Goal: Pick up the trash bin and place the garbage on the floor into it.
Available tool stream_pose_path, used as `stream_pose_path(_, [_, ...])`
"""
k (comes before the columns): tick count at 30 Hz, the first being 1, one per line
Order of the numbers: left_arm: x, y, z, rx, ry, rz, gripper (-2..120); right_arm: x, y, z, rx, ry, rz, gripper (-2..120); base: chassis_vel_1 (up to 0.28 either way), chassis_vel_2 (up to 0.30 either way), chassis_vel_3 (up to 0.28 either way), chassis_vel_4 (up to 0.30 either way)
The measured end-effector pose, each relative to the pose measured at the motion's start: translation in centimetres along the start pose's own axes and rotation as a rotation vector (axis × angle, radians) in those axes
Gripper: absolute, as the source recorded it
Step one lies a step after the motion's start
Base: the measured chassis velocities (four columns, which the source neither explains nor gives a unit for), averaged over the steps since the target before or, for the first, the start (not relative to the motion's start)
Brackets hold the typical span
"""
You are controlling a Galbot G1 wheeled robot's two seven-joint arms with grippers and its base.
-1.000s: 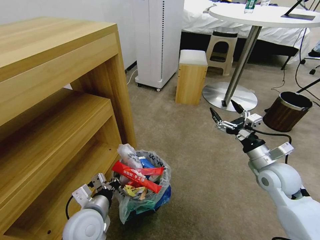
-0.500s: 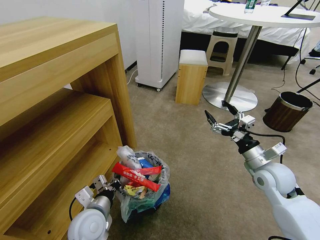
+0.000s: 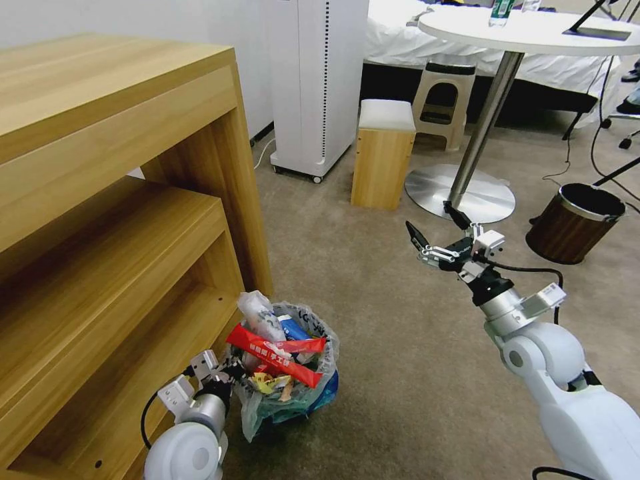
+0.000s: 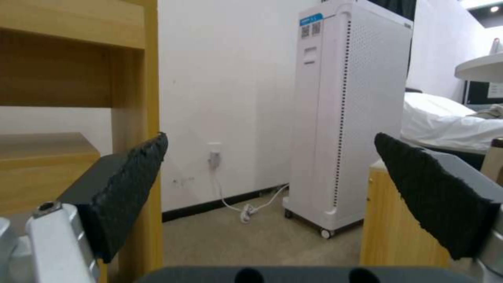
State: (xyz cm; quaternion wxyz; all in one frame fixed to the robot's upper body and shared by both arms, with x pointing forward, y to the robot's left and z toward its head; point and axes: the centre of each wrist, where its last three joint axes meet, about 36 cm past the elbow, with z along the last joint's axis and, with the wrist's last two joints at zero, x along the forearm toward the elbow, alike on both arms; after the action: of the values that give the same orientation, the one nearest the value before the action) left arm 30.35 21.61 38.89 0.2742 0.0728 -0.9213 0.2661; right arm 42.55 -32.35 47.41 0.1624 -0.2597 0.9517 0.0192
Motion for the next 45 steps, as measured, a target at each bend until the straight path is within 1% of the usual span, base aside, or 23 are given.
stream_pose_path(5, [-0.2,-0.1,0.1,0.002,0.004,-0.008,3,0.0,0.0,0.0,0.000,-0.001,-0.001,100,0.000,0.000,0.000,0.000])
stream_pose_path(10, [0.1,-0.6,-0.1,0.007,0.022,-0.012,21,0.0,0.1,-0.1,0.000,-0.001,-0.004,100,0.000,0.000,0.000,0.000])
stream_pose_path(11, [0.1,-0.6,-0.1,0.007,0.022,-0.012,21,0.0,0.1,-0.1,0.000,-0.001,-0.004,100,0.000,0.000,0.000,0.000])
stream_pose_path(12, [0.3,-0.7,-0.3,0.004,0.019,-0.009,27,0.0,0.1,-0.1,-0.001,-0.001,-0.004,100,0.000,0.000,0.000,0.000])
stream_pose_path(14, [0.9,-1.1,-0.9,-0.004,0.006,0.000,35,0.0,0.3,-0.1,-0.001,-0.003,-0.005,100,0.000,0.000,0.000,0.000])
stream_pose_path(15, [0.9,-1.1,-0.9,-0.004,0.006,0.000,35,0.0,0.3,-0.1,-0.001,-0.003,-0.005,100,0.000,0.000,0.000,0.000])
stream_pose_path(17, [2.2,-1.7,-2.3,-0.019,-0.019,0.022,48,0.0,0.5,0.0,-0.001,-0.003,-0.007,100,0.000,0.000,0.000,0.000])
stream_pose_path(18, [2.2,-1.7,-2.3,-0.019,-0.019,0.022,48,0.0,0.5,0.0,-0.001,-0.003,-0.007,100,0.000,0.000,0.000,0.000])
stream_pose_path(21, [4.1,-2.3,-4.5,-0.052,-0.062,0.050,61,0.3,0.8,0.4,-0.004,0.004,-0.008,100,0.000,0.000,0.000,0.000])
stream_pose_path(23, [4.5,-2.4,-4.9,-0.062,-0.069,0.056,63,0.4,0.8,0.5,-0.005,0.006,-0.008,100,0.000,0.000,0.000,0.000])
stream_pose_path(25, [6.1,-2.5,-6.1,-0.111,-0.086,0.067,76,0.8,1.2,0.7,-0.011,0.016,-0.007,100,0.000,0.000,0.000,0.000])
stream_pose_path(26, [6.1,-2.5,-6.1,-0.111,-0.086,0.067,76,0.8,1.2,0.7,-0.011,0.016,-0.007,100,0.000,0.000,0.000,0.000])
stream_pose_path(27, [7.0,-2.4,-6.5,-0.145,-0.095,0.070,81,1.1,1.5,0.6,-0.012,0.021,-0.002,100,0.000,0.000,0.000,0.000])
stream_pose_path(28, [7.5,-2.1,-6.6,-0.188,-0.103,0.064,82,1.6,1.8,0.5,-0.009,0.030,0.009,100,0.000,0.000,0.000,0.000])
stream_pose_path(30, [8.4,-1.4,-6.0,-0.287,-0.122,0.055,93,2.7,2.2,0.0,0.017,0.047,0.025,100,0.000,0.000,0.000,0.000])
stream_pose_path(31, [8.4,-1.4,-6.0,-0.287,-0.122,0.055,93,2.7,2.2,0.0,0.017,0.047,0.025,100,0.000,0.000,0.000,0.000])
stream_pose_path(32, [8.8,-1.2,-5.6,-0.325,-0.126,0.055,97,3.3,2.3,-0.2,0.028,0.051,0.033,100,0.000,0.000,0.000,0.000])
stream_pose_path(34, [9.5,-0.6,-4.7,-0.425,-0.174,0.065,99,4.4,2.6,-1.0,0.043,0.049,0.060,100,0.000,0.000,0.000,0.000])
stream_pose_path(35, [9.5,-0.6,-4.7,-0.425,-0.174,0.065,99,4.4,2.6,-1.0,0.043,0.049,0.060,100,0.000,0.000,0.000,0.000])
stream_pose_path(37, [9.9,-0.2,-4.2,-0.496,-0.249,0.093,100,5.4,2.9,-1.7,0.055,0.038,0.090,100,0.000,0.000,0.000,0.000])
stream_pose_path(38, [9.9,-0.2,-4.2,-0.496,-0.249,0.093,100,5.4,2.9,-1.7,0.055,0.038,0.090,100,0.000,0.000,0.000,0.000])
stream_pose_path(41, [10.4,0.1,-3.8,-0.576,-0.354,0.135,100,7.0,2.9,-2.6,0.092,0.035,0.120,100,0.000,0.000,0.000,0.000])
stream_pose_path(45, [11.5,0.0,-3.5,-0.605,-0.403,0.134,100,8.9,2.9,-3.4,0.127,0.019,0.160,100,0.000,0.000,0.000,0.000])
